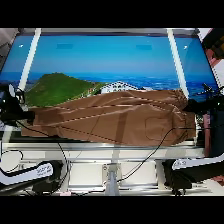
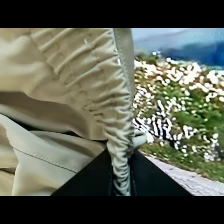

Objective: Fold the clothes and pants, and hang the long-sleeved shirts on hangers.

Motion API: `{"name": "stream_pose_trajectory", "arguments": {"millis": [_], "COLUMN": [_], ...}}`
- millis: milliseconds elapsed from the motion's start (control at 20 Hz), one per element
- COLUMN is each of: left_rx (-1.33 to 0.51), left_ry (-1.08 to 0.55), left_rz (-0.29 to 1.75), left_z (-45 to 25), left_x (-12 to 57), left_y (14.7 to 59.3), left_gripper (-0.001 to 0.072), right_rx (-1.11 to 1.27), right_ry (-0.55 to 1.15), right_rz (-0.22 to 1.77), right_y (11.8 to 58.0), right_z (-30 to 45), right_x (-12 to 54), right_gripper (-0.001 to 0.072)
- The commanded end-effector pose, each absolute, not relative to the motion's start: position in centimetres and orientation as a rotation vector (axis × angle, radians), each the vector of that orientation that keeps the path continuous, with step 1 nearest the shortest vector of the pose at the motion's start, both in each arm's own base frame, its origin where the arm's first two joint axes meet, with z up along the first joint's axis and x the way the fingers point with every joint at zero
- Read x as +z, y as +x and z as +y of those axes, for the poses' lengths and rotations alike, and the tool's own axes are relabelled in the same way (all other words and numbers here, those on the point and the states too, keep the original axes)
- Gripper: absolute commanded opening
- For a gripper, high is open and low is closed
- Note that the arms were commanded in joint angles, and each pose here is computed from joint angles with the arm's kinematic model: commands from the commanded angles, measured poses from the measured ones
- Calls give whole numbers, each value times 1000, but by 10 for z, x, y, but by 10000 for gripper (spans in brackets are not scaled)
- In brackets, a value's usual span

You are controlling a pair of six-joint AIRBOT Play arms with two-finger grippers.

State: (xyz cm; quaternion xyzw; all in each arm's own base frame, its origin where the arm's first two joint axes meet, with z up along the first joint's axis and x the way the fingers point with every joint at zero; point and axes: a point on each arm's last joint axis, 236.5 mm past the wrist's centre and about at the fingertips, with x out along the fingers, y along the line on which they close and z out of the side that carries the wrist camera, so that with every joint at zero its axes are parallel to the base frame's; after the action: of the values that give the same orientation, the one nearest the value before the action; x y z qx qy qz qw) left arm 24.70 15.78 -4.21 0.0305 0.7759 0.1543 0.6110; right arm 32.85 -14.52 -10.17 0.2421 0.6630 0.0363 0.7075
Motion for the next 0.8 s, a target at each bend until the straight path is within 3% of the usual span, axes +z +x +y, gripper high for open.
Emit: {"name": "stream_pose_trajectory", "arguments": {"millis": [0,100,250,300,350,400,500,650,750], "left_rx": [160,-61,-162,-194,-225,-257,-306,-359,-412], "left_ry": [112,171,264,299,323,342,332,180,189], "left_rz": [1602,1475,1226,1157,1127,1131,1199,1316,1352], "left_z": [127,77,19,-1,-18,-33,-53,-75,-74], "left_x": [-30,-20,-8,-7,-13,-25,-56,-86,-92], "left_y": [305,346,408,426,436,439,436,434,438], "left_gripper": [703,702,694,632,519,472,472,472,472], "right_rx": [81,81,82,81,81,81,83,89,89], "right_ry": [535,535,535,535,535,535,536,539,539], "right_rz": [1478,1478,1478,1478,1478,1478,1479,1486,1486], "right_y": [327,327,327,327,327,327,327,325,325], "right_z": [-145,-145,-145,-145,-145,-145,-145,-143,-143], "right_x": [-102,-102,-102,-102,-102,-102,-102,-101,-101], "right_gripper": [44,44,44,44,44,45,44,45,44]}}
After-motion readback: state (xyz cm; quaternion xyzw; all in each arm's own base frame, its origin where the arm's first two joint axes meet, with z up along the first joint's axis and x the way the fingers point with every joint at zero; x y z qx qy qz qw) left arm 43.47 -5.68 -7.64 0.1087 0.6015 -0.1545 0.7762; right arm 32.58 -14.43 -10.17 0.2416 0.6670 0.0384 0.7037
